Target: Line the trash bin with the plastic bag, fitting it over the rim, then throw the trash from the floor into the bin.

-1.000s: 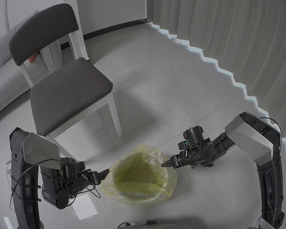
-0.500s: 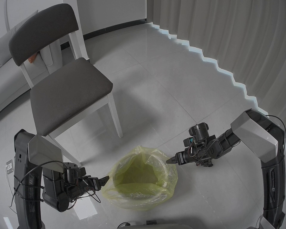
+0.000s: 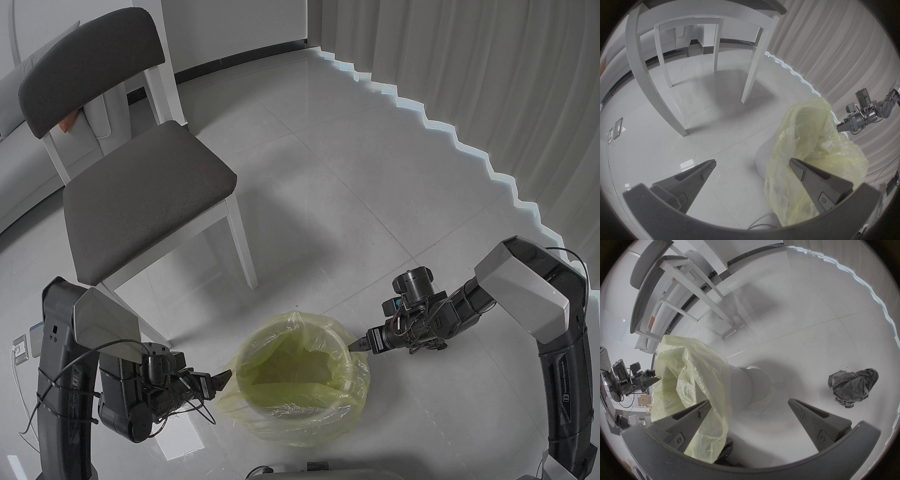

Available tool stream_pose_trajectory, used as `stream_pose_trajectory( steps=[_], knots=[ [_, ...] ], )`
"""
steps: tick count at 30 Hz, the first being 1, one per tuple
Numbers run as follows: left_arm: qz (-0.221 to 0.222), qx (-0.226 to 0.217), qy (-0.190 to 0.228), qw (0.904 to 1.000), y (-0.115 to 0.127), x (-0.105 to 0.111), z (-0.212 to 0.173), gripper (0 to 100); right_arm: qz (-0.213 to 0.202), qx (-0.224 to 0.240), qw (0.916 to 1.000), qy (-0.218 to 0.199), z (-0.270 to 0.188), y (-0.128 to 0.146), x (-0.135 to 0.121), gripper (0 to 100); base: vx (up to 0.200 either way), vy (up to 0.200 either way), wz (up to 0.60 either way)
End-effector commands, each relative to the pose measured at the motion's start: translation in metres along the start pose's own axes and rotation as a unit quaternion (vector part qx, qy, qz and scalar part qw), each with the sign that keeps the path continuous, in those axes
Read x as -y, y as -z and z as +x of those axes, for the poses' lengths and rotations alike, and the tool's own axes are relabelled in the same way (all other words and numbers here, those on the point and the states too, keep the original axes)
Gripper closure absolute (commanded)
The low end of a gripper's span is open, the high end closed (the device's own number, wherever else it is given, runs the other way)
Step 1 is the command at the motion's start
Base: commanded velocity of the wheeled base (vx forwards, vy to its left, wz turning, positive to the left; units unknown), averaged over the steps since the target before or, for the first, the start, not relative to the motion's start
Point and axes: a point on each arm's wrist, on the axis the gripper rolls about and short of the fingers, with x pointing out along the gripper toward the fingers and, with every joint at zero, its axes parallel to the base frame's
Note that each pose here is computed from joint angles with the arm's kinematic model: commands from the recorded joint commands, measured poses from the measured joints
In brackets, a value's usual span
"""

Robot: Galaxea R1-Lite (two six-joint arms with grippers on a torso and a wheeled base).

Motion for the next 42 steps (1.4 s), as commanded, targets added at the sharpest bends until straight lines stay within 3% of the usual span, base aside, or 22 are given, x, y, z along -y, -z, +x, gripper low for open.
stream_pose_trajectory(
  steps=[1, 13, 16, 22, 29, 36, 42],
  knots=[
    [0.0, 0.0, 0.003, 1.0, 0.006, -0.002, 0.011, 0, 0.001, -0.016, 0.9999, -0.001, 0.016, 0.009, 0.002, 0, 0.0, 0.0, 0.0],
    [-0.008, 0.025, 0.018, 0.9995, -0.013, 0.001, -0.004, 0, 0.0, -0.002, 1.0, 0.0, -0.005, 0.001, 0.0, 0, 0.0, 0.0, 0.0],
    [-0.008, 0.051, 0.02, 0.9985, -0.029, 0.001, -0.017, 0, 0.004, 0.019, 0.9998, 0.006, -0.032, -0.009, 0.003, 0, 0.0, 0.0, 0.0],
    [-0.009, 0.056, 0.023, 0.9981, -0.033, 0.0, -0.026, 0, 0.003, 0.038, 0.9992, 0.012, -0.074, -0.011, 0.002, 0, 0.0, 0.0, 0.0],
    [-0.008, 0.064, 0.025, 0.9976, -0.037, 0.001, -0.027, 0, -0.011, 0.032, 0.9994, 0.002, -0.093, 0.002, -0.017, 0, 0.0, 0.0, 0.0],
    [-0.01, 0.061, 0.022, 0.9979, -0.037, 0.001, -0.033, 0, -0.07, 0.012, 0.9971, -0.026, -0.082, 0.039, -0.07, 0, 0.0, 0.0, 0.0],
    [-0.012, 0.053, 0.021, 0.9983, -0.034, 0.001, -0.039, 0, -0.086, -0.023, 0.9957, -0.027, -0.065, 0.061, -0.077, 0, 0.0, 0.0, 0.0]
  ],
)
